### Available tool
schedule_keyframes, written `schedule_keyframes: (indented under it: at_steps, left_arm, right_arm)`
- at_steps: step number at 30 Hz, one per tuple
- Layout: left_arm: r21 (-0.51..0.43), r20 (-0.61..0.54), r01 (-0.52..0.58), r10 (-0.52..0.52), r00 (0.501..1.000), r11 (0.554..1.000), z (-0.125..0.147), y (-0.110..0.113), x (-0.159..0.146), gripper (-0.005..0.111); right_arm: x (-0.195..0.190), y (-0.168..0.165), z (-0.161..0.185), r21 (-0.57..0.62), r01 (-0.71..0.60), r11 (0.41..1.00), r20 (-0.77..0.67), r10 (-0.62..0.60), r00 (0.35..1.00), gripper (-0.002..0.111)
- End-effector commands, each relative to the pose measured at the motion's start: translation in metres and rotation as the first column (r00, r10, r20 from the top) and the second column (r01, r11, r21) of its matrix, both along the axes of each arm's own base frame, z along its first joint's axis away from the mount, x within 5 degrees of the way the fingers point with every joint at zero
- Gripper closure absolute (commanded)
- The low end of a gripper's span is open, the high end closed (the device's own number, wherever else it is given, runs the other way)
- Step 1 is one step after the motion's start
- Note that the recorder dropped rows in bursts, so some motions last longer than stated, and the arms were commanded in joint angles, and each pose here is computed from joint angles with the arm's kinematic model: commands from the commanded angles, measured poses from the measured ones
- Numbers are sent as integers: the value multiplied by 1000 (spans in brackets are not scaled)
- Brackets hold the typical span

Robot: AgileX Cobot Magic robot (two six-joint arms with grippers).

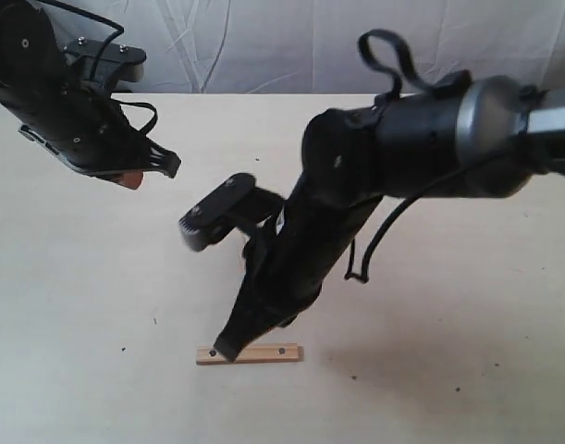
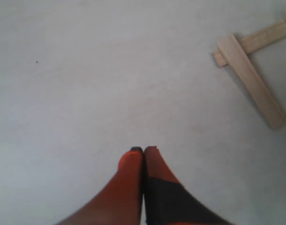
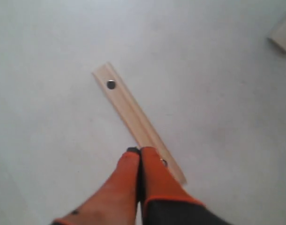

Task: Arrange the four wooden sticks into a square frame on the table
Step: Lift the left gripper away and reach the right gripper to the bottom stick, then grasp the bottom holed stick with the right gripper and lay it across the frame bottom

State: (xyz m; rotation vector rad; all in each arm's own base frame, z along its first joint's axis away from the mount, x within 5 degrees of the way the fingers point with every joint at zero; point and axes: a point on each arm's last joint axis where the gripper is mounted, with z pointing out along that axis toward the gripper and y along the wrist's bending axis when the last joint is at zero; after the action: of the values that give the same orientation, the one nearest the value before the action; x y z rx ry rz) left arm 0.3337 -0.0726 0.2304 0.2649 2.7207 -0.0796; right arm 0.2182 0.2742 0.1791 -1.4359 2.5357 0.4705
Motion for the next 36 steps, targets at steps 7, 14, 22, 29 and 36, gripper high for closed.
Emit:
schedule_keyframes:
  at_steps: [7, 14, 22, 29, 36]
  left_arm:
    - [-119, -81, -15, 5, 997, 993, 2, 52, -1, 107]
    - [-154, -83, -74, 61, 995, 985, 2, 70, -1, 107]
    - [-182, -73, -88, 76, 994, 979, 3, 69, 0, 107]
    - [-195, -60, -97, 87, 994, 976, 4, 68, 2, 107]
    - [-186, -45, -96, 89, 995, 978, 4, 69, 3, 107]
  right_arm:
    - [-17, 25, -31, -48, -182, 982, 69, 185, 980, 67]
    - [-10, 27, -48, -103, -235, 966, 107, 246, 963, 67]
    - [-5, 34, -62, -148, -266, 952, 45, 275, 960, 70]
    - [-4, 34, -55, -181, -347, 920, 39, 359, 932, 109]
    - [56, 9, 13, -184, -432, 883, 159, 461, 873, 109]
